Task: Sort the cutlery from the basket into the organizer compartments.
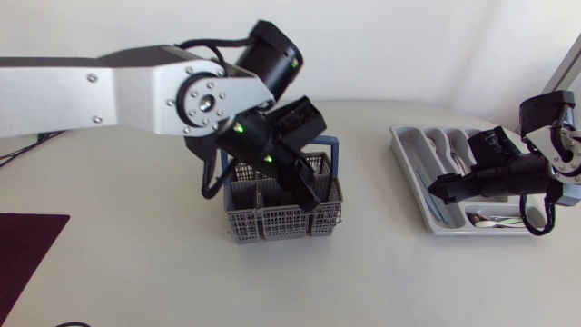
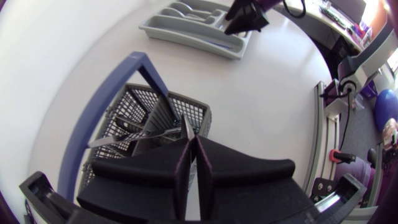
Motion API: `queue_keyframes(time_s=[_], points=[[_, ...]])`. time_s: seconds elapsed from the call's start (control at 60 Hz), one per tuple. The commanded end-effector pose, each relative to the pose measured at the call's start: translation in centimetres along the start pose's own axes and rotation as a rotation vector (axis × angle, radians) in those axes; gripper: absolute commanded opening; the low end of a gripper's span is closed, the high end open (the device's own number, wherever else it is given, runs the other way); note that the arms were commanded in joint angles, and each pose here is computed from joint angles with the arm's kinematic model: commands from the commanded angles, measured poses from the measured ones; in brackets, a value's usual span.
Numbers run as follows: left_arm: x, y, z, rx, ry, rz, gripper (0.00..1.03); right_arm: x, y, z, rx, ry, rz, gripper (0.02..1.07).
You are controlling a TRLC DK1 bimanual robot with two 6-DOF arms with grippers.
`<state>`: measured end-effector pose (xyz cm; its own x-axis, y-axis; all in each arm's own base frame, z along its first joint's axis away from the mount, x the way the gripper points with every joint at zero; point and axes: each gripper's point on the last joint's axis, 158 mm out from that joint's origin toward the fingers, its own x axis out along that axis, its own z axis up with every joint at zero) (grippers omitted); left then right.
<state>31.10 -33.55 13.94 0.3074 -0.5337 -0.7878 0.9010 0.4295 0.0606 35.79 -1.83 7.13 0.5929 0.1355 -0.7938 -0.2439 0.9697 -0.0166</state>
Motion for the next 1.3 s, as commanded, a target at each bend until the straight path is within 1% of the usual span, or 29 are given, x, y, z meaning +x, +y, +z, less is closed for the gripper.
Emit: queue_keyframes(time_s=[0.0, 0.133, 0.267, 0.4, 0.5, 0.65, 0.7, 0.8, 0.967, 1.067, 1.283], points=[[-3.3, 1.3, 1.8, -0.056, -0.089, 0.008, 0.04, -0.1, 0.7, -0.5, -0.021, 0.001, 0.010, 0.88], [-6.1, 2.2, 2.7, -0.120, -0.172, -0.033, 0.04, -0.4, 1.2, 0.0, -0.027, -0.010, 0.014, 0.88], [-9.4, 2.7, 3.8, -0.149, -0.267, -0.070, 0.04, -1.3, 2.3, 0.7, -0.056, -0.038, 0.024, 0.88], [-11.9, 2.3, 4.5, -0.144, -0.333, -0.107, 0.04, -2.9, 3.9, 1.7, -0.086, -0.086, 0.060, 0.88], [-13.8, 1.6, 5.1, -0.127, -0.380, -0.124, 0.04, -4.9, 6.0, 2.8, -0.121, -0.161, 0.120, 0.88], [-16.1, 0.8, 5.5, -0.108, -0.417, -0.119, 0.04, -7.6, 8.4, 3.8, -0.182, -0.247, 0.158, 0.88], [-17.1, 0.5, 5.6, -0.099, -0.430, -0.115, 0.04, -8.7, 9.5, 4.1, -0.207, -0.280, 0.183, 0.90], [-18.3, -0.4, 5.6, -0.089, -0.440, -0.117, 0.04, -10.4, 11.2, 4.3, -0.235, -0.325, 0.238, 0.91], [-19.0, -2.5, 5.6, -0.058, -0.447, -0.148, 0.04, -12.9, 14.0, 4.3, -0.283, -0.386, 0.326, 0.91], [-19.1, -4.3, 5.9, -0.032, -0.452, -0.191, 0.04, -14.0, 16.3, 3.7, -0.333, -0.405, 0.385, 0.91], [-16.6, -7.9, 6.1, 0.013, -0.402, -0.314, 0.04, -16.5, 20.4, 2.6, -0.421, -0.453, 0.525, 0.91]])
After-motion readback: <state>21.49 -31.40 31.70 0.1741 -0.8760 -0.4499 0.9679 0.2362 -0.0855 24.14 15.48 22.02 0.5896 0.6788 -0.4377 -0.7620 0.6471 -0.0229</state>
